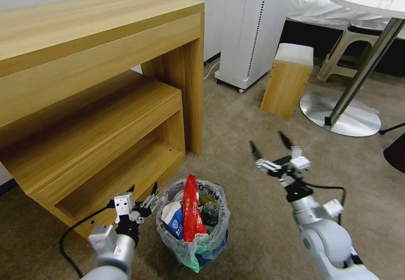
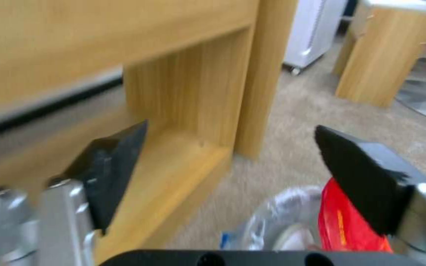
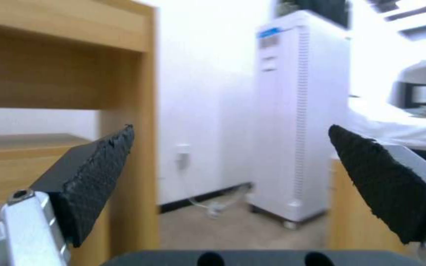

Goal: Pick up the trash bin and place the garbage on the floor into it.

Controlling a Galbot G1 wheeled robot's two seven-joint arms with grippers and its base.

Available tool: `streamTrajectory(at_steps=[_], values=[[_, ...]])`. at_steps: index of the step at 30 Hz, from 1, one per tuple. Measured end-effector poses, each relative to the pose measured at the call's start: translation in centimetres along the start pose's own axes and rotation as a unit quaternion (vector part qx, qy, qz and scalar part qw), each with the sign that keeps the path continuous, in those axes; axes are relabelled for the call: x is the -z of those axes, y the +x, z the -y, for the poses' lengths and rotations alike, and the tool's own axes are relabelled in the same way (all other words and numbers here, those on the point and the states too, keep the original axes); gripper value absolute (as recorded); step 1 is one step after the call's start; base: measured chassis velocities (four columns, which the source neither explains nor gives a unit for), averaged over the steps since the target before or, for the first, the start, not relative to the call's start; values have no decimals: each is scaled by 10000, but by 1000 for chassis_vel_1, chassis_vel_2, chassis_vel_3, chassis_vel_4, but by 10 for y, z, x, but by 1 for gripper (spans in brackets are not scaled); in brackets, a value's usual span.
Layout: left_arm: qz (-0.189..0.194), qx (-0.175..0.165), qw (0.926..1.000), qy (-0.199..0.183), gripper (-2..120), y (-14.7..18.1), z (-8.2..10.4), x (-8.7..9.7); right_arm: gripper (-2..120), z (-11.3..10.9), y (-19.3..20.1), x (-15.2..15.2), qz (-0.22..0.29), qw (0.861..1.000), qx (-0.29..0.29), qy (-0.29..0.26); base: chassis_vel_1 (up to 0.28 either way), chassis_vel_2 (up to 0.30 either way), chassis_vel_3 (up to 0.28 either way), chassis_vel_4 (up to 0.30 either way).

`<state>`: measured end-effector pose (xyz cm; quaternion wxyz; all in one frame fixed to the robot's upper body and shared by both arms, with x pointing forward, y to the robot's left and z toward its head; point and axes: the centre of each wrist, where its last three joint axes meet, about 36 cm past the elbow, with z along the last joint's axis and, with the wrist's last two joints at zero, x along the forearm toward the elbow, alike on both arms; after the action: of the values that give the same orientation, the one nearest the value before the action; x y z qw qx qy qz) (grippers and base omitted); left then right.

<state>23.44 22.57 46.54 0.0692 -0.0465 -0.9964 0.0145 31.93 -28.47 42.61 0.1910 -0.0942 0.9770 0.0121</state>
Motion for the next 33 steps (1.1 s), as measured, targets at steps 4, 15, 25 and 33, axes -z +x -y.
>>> streamTrajectory(at_steps=[4,15,25,33], values=[[373,-234,9985,-321,106,3,-10,4,100,19,25,11,-52,9986,-318,411,0,0,0,0],[848,-155,9934,-759,114,7,-11,0,100,57,58,6,-211,9905,-918,1004,0,0,0,0],[448,739,9941,-661,103,14,-14,3,100,46,68,-16,-186,9885,-1080,1045,0,0,0,0],[410,561,9967,-415,100,13,-13,-3,100,43,67,-17,-163,9902,-1017,942,0,0,0,0]])
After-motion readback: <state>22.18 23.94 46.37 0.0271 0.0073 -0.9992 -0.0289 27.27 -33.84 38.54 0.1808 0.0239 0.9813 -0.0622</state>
